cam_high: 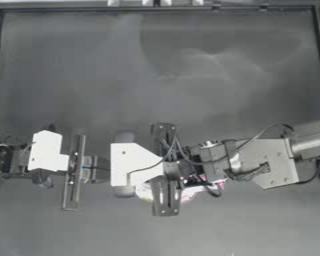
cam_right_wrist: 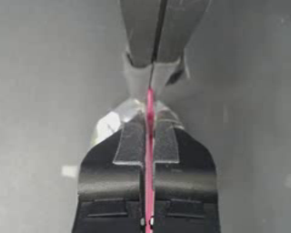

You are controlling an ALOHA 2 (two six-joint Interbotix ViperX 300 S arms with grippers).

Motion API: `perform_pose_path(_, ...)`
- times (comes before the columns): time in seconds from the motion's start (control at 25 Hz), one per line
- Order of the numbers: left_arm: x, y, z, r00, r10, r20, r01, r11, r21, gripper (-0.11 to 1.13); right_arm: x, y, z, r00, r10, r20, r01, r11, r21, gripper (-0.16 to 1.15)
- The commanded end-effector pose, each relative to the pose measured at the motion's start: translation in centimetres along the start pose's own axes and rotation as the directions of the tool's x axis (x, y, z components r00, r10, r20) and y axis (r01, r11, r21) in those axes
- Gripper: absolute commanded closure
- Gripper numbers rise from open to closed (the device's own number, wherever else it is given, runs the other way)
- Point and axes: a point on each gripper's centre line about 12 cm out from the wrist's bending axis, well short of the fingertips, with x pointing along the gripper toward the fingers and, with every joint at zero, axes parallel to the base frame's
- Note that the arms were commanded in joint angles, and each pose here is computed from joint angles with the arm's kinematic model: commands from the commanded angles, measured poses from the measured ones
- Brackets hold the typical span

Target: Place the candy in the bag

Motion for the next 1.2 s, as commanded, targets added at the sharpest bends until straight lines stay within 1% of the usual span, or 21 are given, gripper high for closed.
perform_pose_path(0.04, 0.1, -0.2, 1.3, 0.999, -0.006, 0.047, 0.006, 1.0, 0.001, 0.93, -1.6, 0.0, 0.2, 1.0, 0.014, 0.023, -0.015, 0.9998, 0.017, 0.95)
perform_pose_path(0.16, 0.1, -0.2, 1.4, 0.999, -0.006, 0.052, 0.006, 1.0, 0.0, 0.93, -1.7, 0.1, -0.3, 1.0, 0.023, 0.015, -0.024, 0.9993, 0.027, 0.95)
perform_pose_path(0.28, 0.1, -0.2, 1.4, 0.999, -0.006, 0.05, 0.006, 1.0, 0.0, 0.93, -1.8, 0.0, -1.0, 1.0, 0.02, 0.005, -0.02, 0.9988, 0.045, 0.95)
perform_pose_path(0.76, 0.1, -0.1, 1.3, 0.999, -0.001, 0.047, 0.001, 1.0, -0.005, 0.93, -2.5, 0.2, -2.9, 1.0, 0.022, -0.009, -0.021, 0.9967, 0.079, 0.95)
perform_pose_path(1.04, 0.1, -0.1, 1.2, 0.999, 0.0, 0.044, 0.001, 1.0, -0.007, 0.93, -2.9, 0.2, -4.2, 0.999, 0.025, -0.02, -0.022, 0.9941, 0.106, 0.95)
perform_pose_path(1.2, 0.1, -0.1, 1.1, 0.999, 0.001, 0.042, 0.0, 1.0, -0.008, 0.93, -3.2, 0.2, -5.0, 0.999, 0.026, -0.028, -0.022, 0.9912, 0.13, 0.95)
